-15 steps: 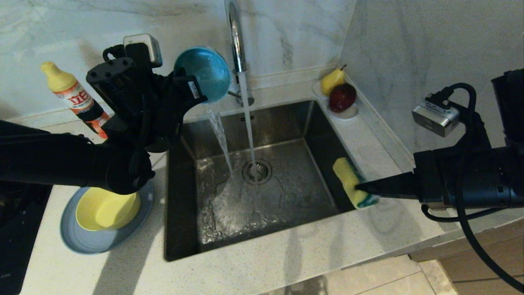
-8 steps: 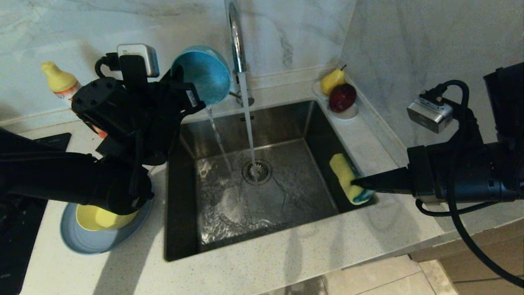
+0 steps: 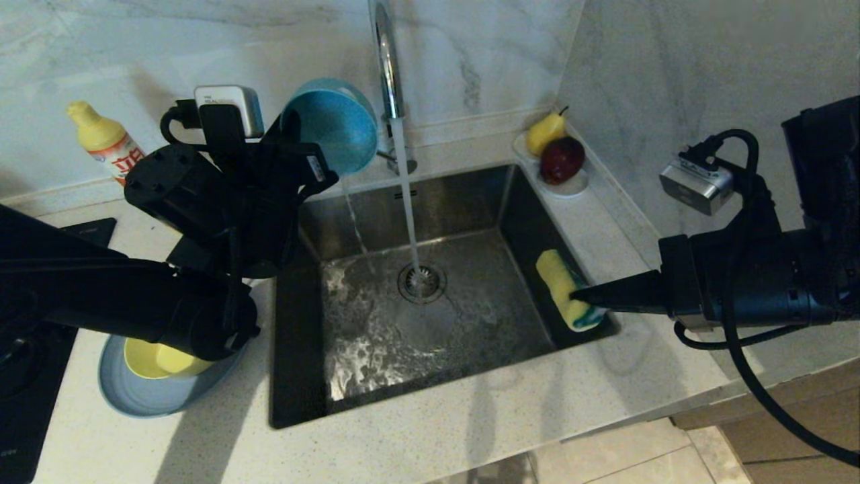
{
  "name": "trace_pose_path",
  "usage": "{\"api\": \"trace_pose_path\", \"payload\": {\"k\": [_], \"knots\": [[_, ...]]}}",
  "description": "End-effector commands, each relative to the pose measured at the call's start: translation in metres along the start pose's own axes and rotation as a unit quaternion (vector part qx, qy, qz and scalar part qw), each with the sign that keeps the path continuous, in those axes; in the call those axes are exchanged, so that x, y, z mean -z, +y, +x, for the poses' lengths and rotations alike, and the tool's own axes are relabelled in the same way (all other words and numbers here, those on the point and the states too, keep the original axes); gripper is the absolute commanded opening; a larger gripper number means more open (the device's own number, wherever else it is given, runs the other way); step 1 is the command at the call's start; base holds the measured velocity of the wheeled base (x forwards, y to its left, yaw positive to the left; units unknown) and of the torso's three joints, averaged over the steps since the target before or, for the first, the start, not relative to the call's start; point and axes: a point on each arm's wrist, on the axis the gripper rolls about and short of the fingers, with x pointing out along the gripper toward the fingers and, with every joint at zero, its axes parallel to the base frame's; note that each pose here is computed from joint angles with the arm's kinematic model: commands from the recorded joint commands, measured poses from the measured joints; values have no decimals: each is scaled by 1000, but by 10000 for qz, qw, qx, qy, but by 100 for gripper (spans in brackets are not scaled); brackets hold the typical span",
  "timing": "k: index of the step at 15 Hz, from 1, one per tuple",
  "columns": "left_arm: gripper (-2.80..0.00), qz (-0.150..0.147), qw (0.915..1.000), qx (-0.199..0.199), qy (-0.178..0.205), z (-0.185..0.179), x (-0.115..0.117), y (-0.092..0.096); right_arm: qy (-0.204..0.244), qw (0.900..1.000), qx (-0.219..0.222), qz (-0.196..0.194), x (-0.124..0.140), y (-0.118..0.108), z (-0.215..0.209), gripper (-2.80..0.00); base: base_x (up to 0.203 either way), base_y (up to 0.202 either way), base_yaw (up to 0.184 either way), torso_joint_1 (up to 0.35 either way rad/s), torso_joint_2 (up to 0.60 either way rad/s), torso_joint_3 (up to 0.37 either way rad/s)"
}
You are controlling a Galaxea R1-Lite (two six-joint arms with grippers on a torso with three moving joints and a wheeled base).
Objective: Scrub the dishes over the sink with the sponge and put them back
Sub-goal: Rinse the bowl, then place the bowl on the table
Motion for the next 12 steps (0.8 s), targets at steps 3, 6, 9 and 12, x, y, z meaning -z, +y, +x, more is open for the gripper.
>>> {"api": "trace_pose_path", "payload": {"k": [3,6,9,12], "knots": [[-280,69,9950,-121,990,-4,4,3,67,10000,33,55,2,-3,2,-280,0,0,0,0,0,0],[-280,217,9743,-88,2242,-9,-3,15,95,9998,100,111,6,-7,1,-280,0,0,0,0,0,0],[-280,237,9228,-106,3844,-17,-17,30,69,9999,87,117,7,-6,-3,-280,0,0,0,0,0,0],[-280,-432,8686,-419,4918,-13,-51,45,105,9998,113,152,9,-7,-3,-280,0,0,0,0,0,0]]}}
